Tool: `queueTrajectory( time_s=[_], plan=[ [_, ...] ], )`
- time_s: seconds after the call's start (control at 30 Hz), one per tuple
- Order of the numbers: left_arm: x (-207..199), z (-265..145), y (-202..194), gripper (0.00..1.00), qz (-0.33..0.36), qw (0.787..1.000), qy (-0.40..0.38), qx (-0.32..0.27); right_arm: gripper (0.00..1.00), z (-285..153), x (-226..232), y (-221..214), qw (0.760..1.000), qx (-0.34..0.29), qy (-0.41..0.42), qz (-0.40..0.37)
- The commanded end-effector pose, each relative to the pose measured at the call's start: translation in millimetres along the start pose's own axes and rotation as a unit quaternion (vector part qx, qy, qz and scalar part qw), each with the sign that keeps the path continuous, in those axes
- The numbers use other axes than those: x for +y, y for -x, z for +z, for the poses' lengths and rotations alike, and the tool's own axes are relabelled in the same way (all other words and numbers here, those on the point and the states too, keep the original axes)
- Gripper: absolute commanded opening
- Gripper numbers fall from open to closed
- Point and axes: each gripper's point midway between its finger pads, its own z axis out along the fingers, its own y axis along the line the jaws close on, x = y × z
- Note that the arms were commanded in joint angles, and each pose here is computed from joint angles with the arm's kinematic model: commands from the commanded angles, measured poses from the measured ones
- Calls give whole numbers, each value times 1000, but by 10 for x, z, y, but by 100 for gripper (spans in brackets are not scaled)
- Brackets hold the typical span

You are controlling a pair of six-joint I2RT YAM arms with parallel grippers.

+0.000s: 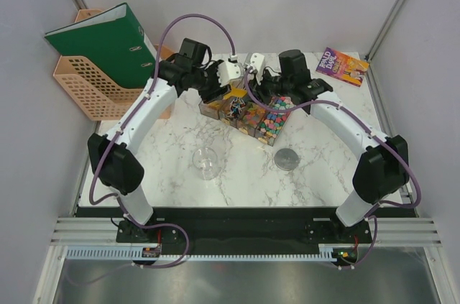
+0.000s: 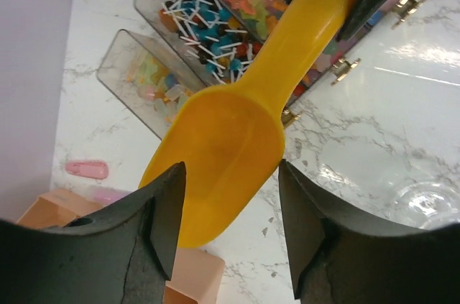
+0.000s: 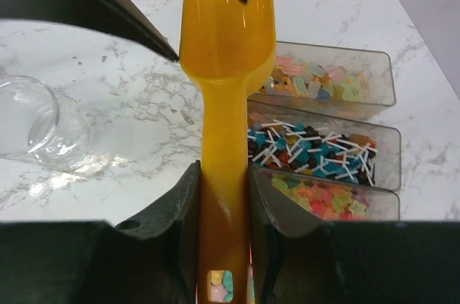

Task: Pack the candies
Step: Pick up the spatula from the center of the board, then adjust the storage box at the center of the board.

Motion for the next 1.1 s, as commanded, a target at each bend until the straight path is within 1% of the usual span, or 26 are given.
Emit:
queueTrajectory(
  time_s=[0.0,0.03,0.07,0.1,0.13,0.17,0.2,0.23,0.27,0.33,0.37,0.4,0.43,0.47,0.5,0.53,0.57,0.6,0.63,0.67,0.7,0.77,0.8,0.93,0.97,1.07],
  plan=[
    [640,-402,492,61,8,987,149,-66,0,-228,-246,-33,999,3,-49,16],
    [735,-470,528,62,4,982,174,-73,0,-271,-312,-60,998,5,-59,29],
    [871,-601,525,64,-1,974,219,-66,0,-319,-385,-89,997,7,-70,36],
    [952,-620,499,66,-9,967,246,-66,0,-379,-467,-125,996,12,-83,42],
    [1077,-703,571,70,-20,956,282,-84,0,-482,-626,-206,993,20,-106,54],
    [1129,-715,540,76,-30,951,299,-80,0,-560,-728,-199,991,20,-121,55],
    [1124,-662,507,78,-39,951,296,-78,0,-642,-830,-256,988,27,-136,64],
    [1085,-587,483,78,-59,953,287,-78,0,-806,-1023,-325,983,31,-165,76],
    [1042,-503,463,77,-68,956,273,-77,0,-896,-1131,-296,980,30,-181,75],
    [901,-199,426,71,-86,965,238,-64,0,-1135,-1351,-423,970,48,-221,86],
    [828,-91,373,67,-97,968,226,-48,0,-1234,-1430,-406,967,50,-238,83],
    [779,109,330,65,-104,972,209,-33,0,-1314,-1461,-396,964,51,-248,80],
    [682,234,380,62,-110,974,194,-30,0,-1433,-1539,-440,959,58,-266,82],
    [675,272,409,56,-117,974,192,-23,0,-1492,-1554,-457,956,63,-274,80],
    [635,389,413,54,-122,976,181,-18,0,-1557,-1544,-473,955,71,-279,74],
    [543,624,375,49,-133,978,162,-7,0,-1620,-1552,-511,952,78,-286,72],
    [555,691,441,34,-137,978,159,-8,0,-1654,-1534,-600,950,91,-291,73],
    [544,769,466,32,-144,978,154,-6,0,-1720,-1497,-583,949,95,-295,61],
    [456,1043,356,31,-161,978,135,14,0,-1772,-1485,-620,947,101,-299,59],
    [463,1110,365,30,-169,976,133,17,0,-1783,-1434,-706,947,111,-296,60],
    [503,1106,464,30,-182,974,135,10,0,-1886,-1400,-692,945,113,-303,52],
    [484,1312,397,30,-192,973,129,22,0,-1954,-1336,-764,943,119,-305,55],
    [486,1353,397,31,-193,972,131,23,0,-2013,-1281,-747,943,119,-306,56],
    [334,1554,361,36,-185,975,117,37,0,-2237,-1199,-861,937,128,-318,67],
    [285,1633,307,39,-186,975,111,44,0,-2251,-1164,-913,937,133,-316,68],
    [230,1732,263,43,-184,976,105,51,0,-2332,-1089,-979,938,142,-311,59]
  ],
)
